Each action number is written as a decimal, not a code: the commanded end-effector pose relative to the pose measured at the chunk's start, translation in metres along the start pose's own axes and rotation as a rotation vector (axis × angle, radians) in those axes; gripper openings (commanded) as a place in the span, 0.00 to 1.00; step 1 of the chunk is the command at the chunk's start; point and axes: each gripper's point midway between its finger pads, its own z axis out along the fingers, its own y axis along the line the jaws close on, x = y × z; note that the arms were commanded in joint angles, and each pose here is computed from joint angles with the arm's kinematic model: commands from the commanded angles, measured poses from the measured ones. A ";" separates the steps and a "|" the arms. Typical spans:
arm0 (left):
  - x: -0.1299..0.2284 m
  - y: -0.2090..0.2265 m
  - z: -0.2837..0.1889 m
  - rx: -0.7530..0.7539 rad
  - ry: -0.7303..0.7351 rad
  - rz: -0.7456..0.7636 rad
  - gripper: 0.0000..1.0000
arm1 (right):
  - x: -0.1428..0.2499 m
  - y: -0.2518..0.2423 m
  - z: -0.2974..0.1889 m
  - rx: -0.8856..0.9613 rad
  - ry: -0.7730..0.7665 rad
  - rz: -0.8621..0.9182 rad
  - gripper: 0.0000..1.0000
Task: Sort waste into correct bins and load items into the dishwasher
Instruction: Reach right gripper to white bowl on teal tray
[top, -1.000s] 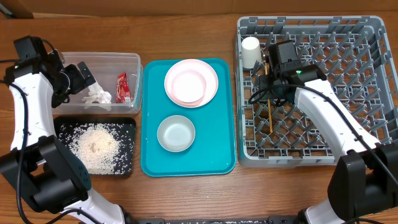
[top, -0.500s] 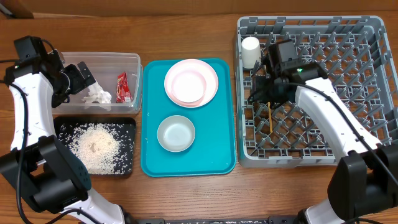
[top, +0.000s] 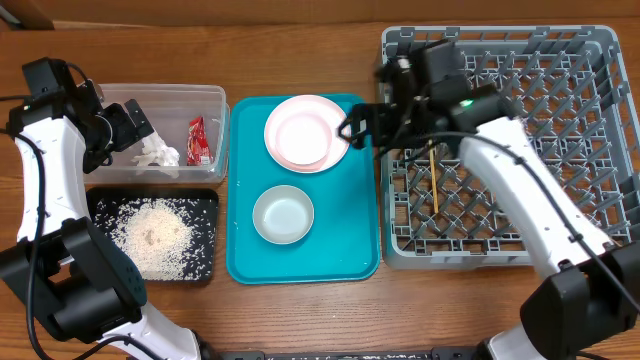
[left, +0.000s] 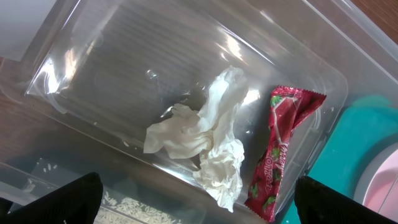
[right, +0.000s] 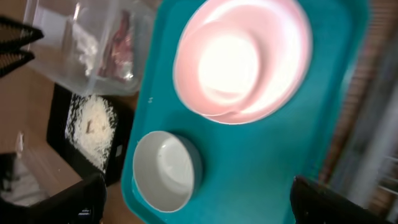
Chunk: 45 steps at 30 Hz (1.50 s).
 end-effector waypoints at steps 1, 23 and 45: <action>-0.007 -0.008 -0.016 0.007 -0.044 0.037 1.00 | -0.001 0.026 0.004 0.025 -0.030 -0.086 0.95; -0.007 -0.008 -0.016 0.007 -0.044 0.037 1.00 | 0.040 0.059 0.077 0.121 0.052 -0.247 0.28; -0.007 -0.008 -0.016 0.007 -0.044 0.037 1.00 | 0.134 0.104 0.125 0.030 0.217 -0.395 0.28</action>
